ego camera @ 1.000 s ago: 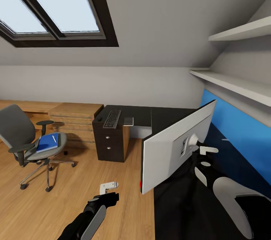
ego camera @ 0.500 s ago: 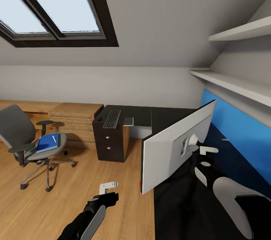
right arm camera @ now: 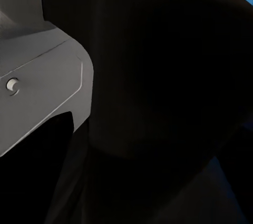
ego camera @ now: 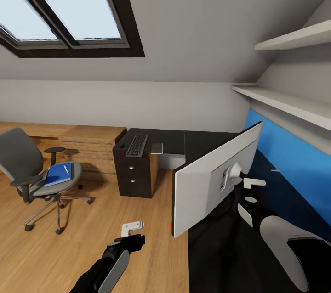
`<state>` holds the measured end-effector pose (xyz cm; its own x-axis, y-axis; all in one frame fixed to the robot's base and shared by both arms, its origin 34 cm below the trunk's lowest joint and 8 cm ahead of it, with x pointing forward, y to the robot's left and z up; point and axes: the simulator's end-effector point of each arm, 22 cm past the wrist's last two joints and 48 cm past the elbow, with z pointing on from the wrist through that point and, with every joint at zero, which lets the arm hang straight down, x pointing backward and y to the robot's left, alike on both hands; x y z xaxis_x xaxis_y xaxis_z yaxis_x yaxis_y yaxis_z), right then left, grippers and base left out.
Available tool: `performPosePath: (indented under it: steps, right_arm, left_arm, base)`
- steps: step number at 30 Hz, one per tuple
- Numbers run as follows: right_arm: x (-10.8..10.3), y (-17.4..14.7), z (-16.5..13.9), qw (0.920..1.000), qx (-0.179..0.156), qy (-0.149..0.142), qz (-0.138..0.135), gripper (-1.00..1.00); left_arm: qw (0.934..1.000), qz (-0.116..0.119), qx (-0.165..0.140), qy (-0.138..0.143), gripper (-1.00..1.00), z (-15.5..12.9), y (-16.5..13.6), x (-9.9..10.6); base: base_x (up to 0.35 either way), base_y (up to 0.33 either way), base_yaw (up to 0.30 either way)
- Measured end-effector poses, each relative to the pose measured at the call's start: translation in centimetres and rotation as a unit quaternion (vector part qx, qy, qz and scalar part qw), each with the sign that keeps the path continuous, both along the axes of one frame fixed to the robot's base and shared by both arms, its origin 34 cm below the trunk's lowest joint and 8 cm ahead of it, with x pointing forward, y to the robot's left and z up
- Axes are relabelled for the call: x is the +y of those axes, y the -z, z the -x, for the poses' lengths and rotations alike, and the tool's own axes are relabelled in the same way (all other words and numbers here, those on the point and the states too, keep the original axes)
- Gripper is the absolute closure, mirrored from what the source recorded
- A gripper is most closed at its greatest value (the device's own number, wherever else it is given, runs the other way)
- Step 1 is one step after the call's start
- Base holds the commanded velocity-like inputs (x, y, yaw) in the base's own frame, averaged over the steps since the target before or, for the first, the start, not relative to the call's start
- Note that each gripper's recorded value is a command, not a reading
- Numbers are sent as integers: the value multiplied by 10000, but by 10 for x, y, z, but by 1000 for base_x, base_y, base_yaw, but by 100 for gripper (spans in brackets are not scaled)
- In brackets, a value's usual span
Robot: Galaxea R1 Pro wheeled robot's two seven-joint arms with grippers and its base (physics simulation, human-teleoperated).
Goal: In the bedroom, organize the workspace by keeping the computer under the desk, ensuring the monitor is on the desk, placing the keyboard on the desk next to the monitor, placing the mouse on the desk next to the keyboard, moving the folder from the swivel chair onto the desk next to the mouse, stacking the notebook on top of the folder with the pen on top of the notebook, and positioning the swivel chair next to the desk.
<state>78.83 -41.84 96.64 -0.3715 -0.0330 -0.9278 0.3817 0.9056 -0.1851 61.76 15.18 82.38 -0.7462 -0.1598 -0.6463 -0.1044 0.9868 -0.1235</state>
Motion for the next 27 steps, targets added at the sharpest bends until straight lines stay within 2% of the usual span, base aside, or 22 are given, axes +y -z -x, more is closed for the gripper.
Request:
performPosePath:
  steps: [23,27]
  right_arm:
    - [0,0,0,10000,8,-4,9,100]
    - [2,-1,-1,10000,14,-34,19,100]
  left_arm:
    - [10000,-1,-4,-4,-100,0,0,1]
    - [10000,-1,-9,-2,-100,-1,-1,1]
  base:
    - [0,0,0]
    - [0,0,-137]
